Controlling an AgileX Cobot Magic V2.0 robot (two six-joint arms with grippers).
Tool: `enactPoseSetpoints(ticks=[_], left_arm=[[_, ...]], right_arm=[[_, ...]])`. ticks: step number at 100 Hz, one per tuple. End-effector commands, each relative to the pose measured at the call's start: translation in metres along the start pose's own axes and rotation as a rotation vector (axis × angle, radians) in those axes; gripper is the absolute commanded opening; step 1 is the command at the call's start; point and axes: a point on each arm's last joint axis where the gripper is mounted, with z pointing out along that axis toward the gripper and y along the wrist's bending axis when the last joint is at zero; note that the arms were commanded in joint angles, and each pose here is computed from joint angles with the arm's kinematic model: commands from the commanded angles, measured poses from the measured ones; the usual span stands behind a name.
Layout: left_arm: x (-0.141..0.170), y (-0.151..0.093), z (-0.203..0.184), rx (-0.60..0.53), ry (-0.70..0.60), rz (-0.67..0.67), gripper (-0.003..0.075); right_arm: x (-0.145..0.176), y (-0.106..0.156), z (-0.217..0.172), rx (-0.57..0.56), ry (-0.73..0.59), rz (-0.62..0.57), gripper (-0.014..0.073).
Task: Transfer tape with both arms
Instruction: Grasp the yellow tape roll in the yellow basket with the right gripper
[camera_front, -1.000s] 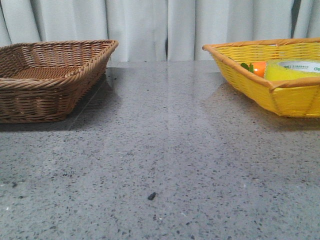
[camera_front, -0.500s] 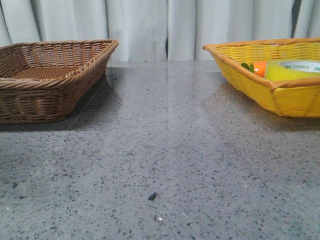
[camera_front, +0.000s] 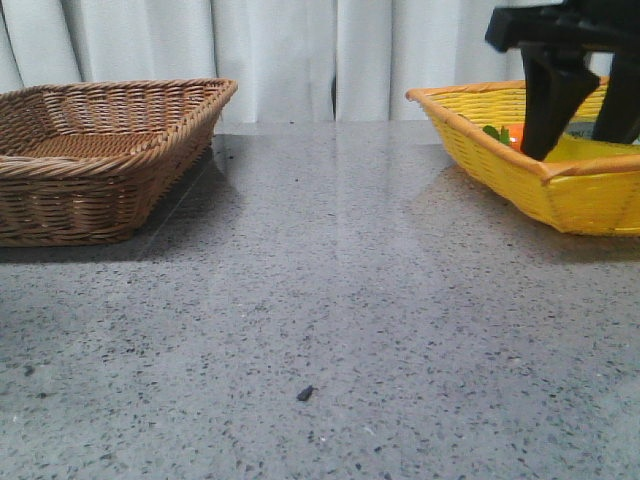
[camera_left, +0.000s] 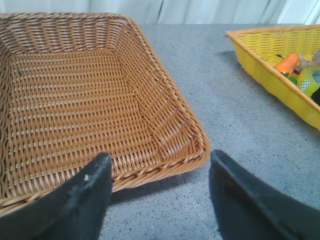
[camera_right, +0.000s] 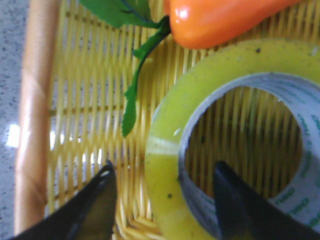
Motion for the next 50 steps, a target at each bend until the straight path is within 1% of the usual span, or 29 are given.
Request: enactPoseSetpoints(ticks=[1,3,4,5,6,8,12,20,26,40,50], left_arm=[[-0.014,-0.003,-0.003,0.014,-0.078,-0.013,0.0384],[-0.014,-0.003,-0.003,0.014,-0.078,-0.013,0.0384],[-0.014,-0.003,-0.003,0.014,-0.078,-0.013,0.0384],[-0.014,-0.003,-0.003,0.014,-0.078,-0.013,0.0384],[-0.014,-0.003,-0.003,0.014,-0.078,-0.013,0.0384],[-0.014,-0.003,-0.003,0.014,-0.078,-0.013,0.0384],[-0.014,-0.003,-0.003,0.014,-0.078,-0.013,0.0384],[-0.014,-0.003,-0.003,0.015,-0.073,-0.013,0.0384],[-0.013,-0.003,-0.003,0.016,-0.066,-0.013,0.0384],[-0.013,-0.004,-0.003,0.017,-0.062,-0.013,0.0384],[-0.014,-0.003,-0.003,0.015,-0.072,-0.013,0.0384]], right_arm=[[-0.011,0.0,-0.014,0.012,-0.097,-0.022,0.0167],[-0.011,0.0,-0.013,0.018,-0.097,-0.025,0.0121],[-0.011,0.0,-0.013,0.018,-0.099,-0.025,0.0121],[-0.012,-0.001,-0.013,0.021,-0.101,-0.028,0.007],[-0.012,-0.001,-0.013,0.024,-0.1,-0.03,0.007],[-0.012,-0.001,-0.013,0.03,-0.105,-0.034,-0.0003],[-0.013,-0.002,-0.015,0.035,-0.117,-0.038,-0.0071],[-0.017,0.0,-0.034,0.036,-0.175,-0.043,-0.0065],[-0.024,0.003,-0.06,0.033,-0.272,-0.051,-0.0065],[-0.037,0.014,-0.143,0.011,-0.556,-0.075,-0.0065],[-0.043,0.032,-0.192,-0.059,-0.71,-0.098,-0.0065]])
